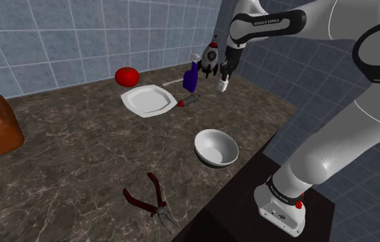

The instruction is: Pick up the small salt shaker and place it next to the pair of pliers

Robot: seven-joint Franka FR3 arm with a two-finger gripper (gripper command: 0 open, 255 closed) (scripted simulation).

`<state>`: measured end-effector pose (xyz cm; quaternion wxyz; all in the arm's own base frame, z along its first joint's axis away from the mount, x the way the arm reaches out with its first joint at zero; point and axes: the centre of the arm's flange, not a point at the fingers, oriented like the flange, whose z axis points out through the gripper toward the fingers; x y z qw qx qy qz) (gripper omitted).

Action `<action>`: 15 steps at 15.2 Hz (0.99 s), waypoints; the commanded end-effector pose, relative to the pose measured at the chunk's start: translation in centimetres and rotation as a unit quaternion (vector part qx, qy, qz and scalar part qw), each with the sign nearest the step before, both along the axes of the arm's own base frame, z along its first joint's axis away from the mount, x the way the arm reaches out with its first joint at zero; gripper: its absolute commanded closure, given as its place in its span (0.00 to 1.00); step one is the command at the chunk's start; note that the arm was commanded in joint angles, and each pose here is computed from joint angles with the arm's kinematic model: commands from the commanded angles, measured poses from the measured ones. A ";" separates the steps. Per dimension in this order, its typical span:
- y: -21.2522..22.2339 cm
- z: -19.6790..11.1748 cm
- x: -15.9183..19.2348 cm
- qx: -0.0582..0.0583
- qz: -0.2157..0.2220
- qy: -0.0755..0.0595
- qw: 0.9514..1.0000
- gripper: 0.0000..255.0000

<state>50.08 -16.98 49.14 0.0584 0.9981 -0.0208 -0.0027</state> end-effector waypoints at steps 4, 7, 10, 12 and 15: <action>0.0 2.6 0.0 0.000 0.000 0.000 1.000 1.00; 0.0 3.8 0.0 0.000 0.000 0.000 1.000 1.00; 3.7 3.8 -1.6 0.000 0.000 0.000 1.000 1.00; 6.1 3.9 -2.7 0.000 0.000 0.000 1.000 1.00; 9.7 3.9 -4.3 0.000 0.000 0.000 1.000 1.00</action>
